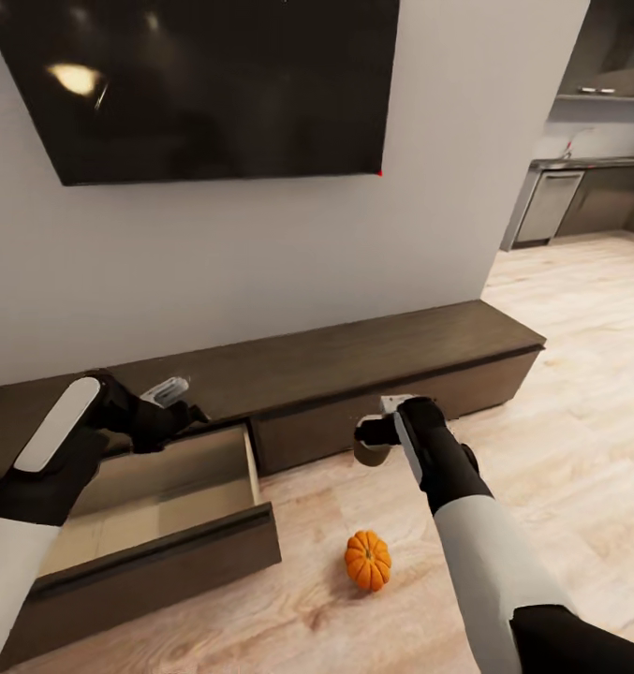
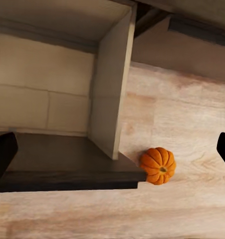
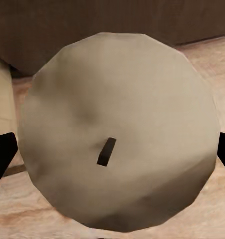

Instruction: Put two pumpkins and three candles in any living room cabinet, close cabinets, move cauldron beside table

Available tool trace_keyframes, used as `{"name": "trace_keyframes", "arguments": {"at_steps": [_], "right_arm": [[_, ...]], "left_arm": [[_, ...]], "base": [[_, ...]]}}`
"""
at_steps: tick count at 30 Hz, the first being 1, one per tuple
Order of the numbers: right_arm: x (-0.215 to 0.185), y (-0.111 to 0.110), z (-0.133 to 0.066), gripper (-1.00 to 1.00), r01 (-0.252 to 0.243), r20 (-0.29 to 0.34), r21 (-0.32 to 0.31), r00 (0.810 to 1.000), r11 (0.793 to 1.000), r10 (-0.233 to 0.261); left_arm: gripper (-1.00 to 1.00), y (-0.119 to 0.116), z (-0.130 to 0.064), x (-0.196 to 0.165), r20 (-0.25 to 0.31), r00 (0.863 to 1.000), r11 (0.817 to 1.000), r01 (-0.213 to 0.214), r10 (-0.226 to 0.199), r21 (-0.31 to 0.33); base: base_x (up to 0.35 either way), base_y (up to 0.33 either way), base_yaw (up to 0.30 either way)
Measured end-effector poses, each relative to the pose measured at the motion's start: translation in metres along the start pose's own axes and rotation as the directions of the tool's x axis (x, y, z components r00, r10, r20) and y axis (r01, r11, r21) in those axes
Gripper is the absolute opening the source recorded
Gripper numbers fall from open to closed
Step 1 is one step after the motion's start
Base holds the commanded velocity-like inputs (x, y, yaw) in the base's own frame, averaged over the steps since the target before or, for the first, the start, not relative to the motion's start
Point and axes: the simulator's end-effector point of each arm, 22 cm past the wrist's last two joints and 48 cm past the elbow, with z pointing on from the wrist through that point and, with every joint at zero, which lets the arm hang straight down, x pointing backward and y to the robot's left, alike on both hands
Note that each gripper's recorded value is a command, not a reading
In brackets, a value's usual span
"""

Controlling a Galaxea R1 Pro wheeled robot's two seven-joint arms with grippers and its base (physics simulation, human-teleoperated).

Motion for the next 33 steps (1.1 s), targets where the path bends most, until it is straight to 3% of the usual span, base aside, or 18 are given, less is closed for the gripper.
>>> {"name": "trace_keyframes", "arguments": {"at_steps": [1,6,28,31,32,33], "right_arm": [[-0.001,0.01,-0.001,-1.0,0.012,-0.001,-0.021,1.0,1.0,-0.012],[-0.007,0.018,-0.008,-1.0,0.049,-0.003,-0.017,0.999,0.999,-0.049],[-0.036,0.019,-0.04,-1.0,0.053,-0.014,-0.015,0.999,0.999,-0.053],[-0.039,0.02,-0.044,-1.0,0.053,-0.017,-0.015,0.998,0.998,-0.053],[-0.04,0.02,-0.046,-1.0,0.053,-0.018,-0.015,0.998,0.998,-0.053],[-0.042,0.02,-0.047,-1.0,0.053,-0.018,-0.016,0.998,0.998,-0.053]], "left_arm": [[1.0,0.007,0.004,0.001,-0.014,1.0,1.0,0.012,-0.012,-0.019],[1.0,0.029,0.009,0.0,-0.051,0.997,0.996,0.049,-0.053,-0.075],[1.0,0.015,-0.025,-0.021,-0.063,0.995,0.995,0.066,-0.071,-0.081],[1.0,-0.01,-0.037,-0.03,-0.046,0.996,0.997,0.071,-0.071,0.015],[1.0,-0.038,-0.048,-0.043,-0.036,0.997,0.979,0.08,-0.074,0.186],[1.0,-0.048,-0.058,-0.048,-0.038,0.998,0.962,0.054,-0.046,0.266]], "base": [[0.0,0.0,0.284],[0.0,0.0,0.285],[0.0,0.0,0.289],[0.0,0.0,0.29],[0.0,0.0,0.29],[0.0,0.0,0.29]]}}
